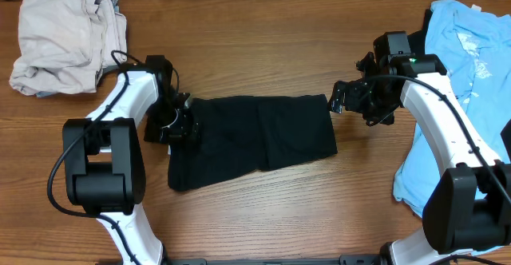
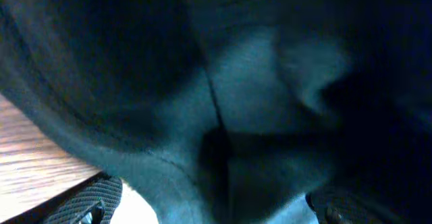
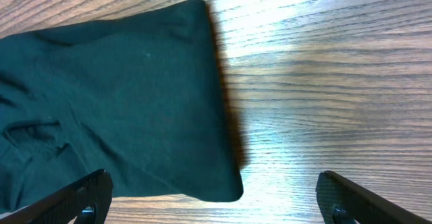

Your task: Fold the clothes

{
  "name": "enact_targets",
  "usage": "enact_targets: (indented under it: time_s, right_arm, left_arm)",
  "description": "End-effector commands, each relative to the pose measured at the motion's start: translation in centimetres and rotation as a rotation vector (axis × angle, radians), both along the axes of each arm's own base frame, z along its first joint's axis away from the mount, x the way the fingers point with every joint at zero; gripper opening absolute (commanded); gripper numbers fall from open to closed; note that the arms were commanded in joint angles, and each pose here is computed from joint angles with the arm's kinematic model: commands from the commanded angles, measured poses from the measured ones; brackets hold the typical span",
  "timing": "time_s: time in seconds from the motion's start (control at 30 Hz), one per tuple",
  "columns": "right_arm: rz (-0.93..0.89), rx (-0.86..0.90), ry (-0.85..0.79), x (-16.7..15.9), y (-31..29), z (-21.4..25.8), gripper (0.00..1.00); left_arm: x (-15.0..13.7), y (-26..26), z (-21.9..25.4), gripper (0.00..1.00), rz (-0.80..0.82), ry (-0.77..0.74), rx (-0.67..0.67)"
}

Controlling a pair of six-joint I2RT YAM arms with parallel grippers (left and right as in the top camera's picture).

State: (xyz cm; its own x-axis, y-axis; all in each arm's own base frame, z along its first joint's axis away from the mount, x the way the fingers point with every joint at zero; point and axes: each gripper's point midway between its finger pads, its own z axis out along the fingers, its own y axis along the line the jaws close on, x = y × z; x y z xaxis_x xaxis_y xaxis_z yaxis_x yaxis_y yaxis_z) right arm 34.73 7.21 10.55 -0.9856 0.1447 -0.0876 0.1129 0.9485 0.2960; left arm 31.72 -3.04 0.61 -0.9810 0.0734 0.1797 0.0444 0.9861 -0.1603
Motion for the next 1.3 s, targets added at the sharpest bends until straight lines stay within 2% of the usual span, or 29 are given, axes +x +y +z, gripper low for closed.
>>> enact_targets:
  time_s: [0.0, 0.1, 0.23, 0.33, 0.4, 0.63, 0.7, 0.77, 0.83, 0.87, 1.1, 1.27]
  right_arm:
    - [0.002, -0.017, -0.054, 0.6, -0.4, 1.4, 1.00]
    - [0.002, -0.017, -0.057, 0.6, -0.4, 1.4, 1.00]
    - [0.001, -0.016, -0.066, 0.8, -0.4, 1.5, 1.00]
    - [0.000, -0.014, -0.076, 1.1, -0.3, 1.6, 0.99]
    - [0.000, -0.014, -0.080, 1.2, -0.3, 1.6, 0.93]
    - [0.041, 0.001, -0.087, 1.0, 1.3, 1.3, 0.62]
    - [0.070, 0.034, -0.084, 0.6, 2.7, 0.9, 0.50]
    - [0.093, 0.073, -0.079, 0.2, 4.1, 0.5, 0.36]
    - [0.109, 0.099, -0.079, 0.0, 5.3, 0.1, 0.13]
    - [0.105, 0.103, -0.080, 0.0, 5.8, -0.2, 0.05]
    - [0.062, 0.154, -0.088, -0.9, 10.3, -3.1, 0.04]
    - [0.027, 0.208, -0.096, -1.3, 14.1, -4.3, 0.04]
  left_arm:
    - [-0.5, -0.3, -0.4, 0.91, 0.094, 0.012, 0.027]
    - [-0.6, -0.4, -0.7, 0.83, 0.111, 0.011, 0.027]
    - [-0.8, -0.5, -0.9, 0.48, 0.126, 0.019, 0.025]
    - [-0.7, -0.5, -0.9, 0.15, 0.130, 0.016, 0.026]
    - [-0.6, -0.2, -0.9, 0.05, 0.127, 0.009, 0.039]
    - [0.8, 1.4, -0.8, 0.04, 0.124, -0.044, 0.117]
    - [1.3, 2.0, -0.1, 0.04, 0.130, -0.053, 0.134]
    - [2.1, 2.5, 1.1, 0.04, 0.143, -0.064, 0.139]
    - [3.0, 3.0, 2.6, 0.04, 0.155, -0.075, 0.140]
    - [3.5, 3.1, 3.5, 0.04, 0.158, -0.083, 0.139]
    - [6.7, 3.3, 10.5, 0.04, 0.107, -0.186, 0.128]
    - [8.1, 2.9, 13.3, 0.04, 0.078, -0.250, 0.123]
